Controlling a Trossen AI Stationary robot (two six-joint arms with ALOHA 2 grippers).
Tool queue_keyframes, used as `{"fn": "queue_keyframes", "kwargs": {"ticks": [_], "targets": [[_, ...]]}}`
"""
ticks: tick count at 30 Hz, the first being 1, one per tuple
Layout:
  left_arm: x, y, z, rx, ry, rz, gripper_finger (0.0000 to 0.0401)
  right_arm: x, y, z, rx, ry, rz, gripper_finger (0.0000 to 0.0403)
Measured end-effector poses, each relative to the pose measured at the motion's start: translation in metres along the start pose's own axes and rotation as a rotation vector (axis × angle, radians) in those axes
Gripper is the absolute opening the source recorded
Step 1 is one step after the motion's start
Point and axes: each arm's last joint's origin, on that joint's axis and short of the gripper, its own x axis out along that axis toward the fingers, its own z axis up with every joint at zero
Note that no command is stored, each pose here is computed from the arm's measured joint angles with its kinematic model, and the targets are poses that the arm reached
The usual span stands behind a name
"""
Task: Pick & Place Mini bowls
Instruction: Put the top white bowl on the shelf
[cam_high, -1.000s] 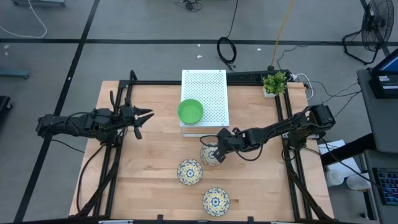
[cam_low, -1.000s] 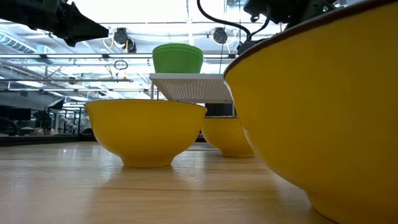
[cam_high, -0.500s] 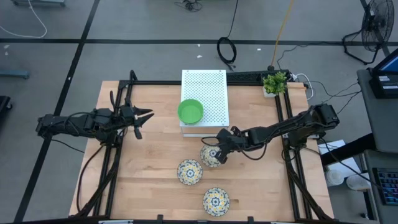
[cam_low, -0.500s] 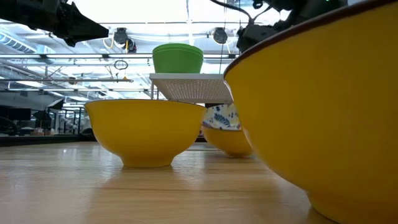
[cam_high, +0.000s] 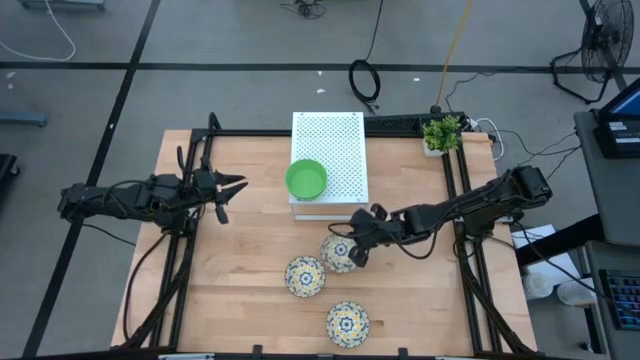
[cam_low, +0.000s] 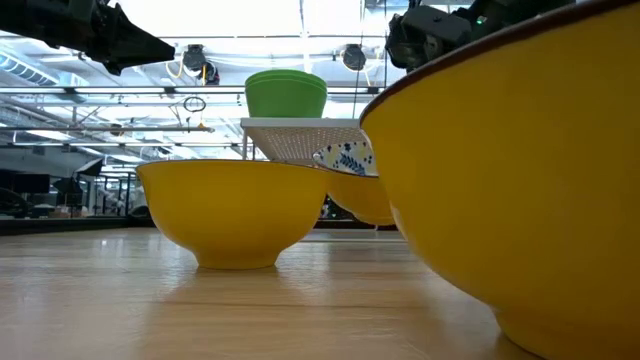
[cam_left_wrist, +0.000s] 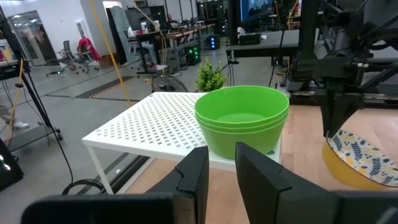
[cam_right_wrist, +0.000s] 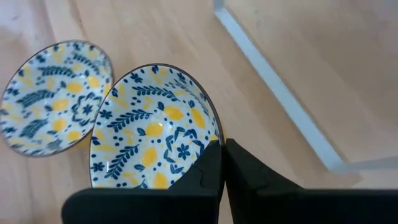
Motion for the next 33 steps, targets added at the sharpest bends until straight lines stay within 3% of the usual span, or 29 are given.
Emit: {"fn": "queue_keyframes", "kwargs": {"ticks": [9,25,33], "targets": [[0.000,0.000,0.000,0.000,0.000,0.000,0.0085,-0.011,0.006,0.007,-0.006,-0.032,0.113,0.0000],[0.000,0.000,0.000,-0.002,0.000,0.000,0.0085,-0.079,-0.002,0.029,-0.046,-0.225,0.238,0.0000],[0.000,0.000,0.000,0.000,0.000,0.000,0.0085,-0.106,-0.019,0.042,-0.018,-0.325,0.247,0.0000]]}}
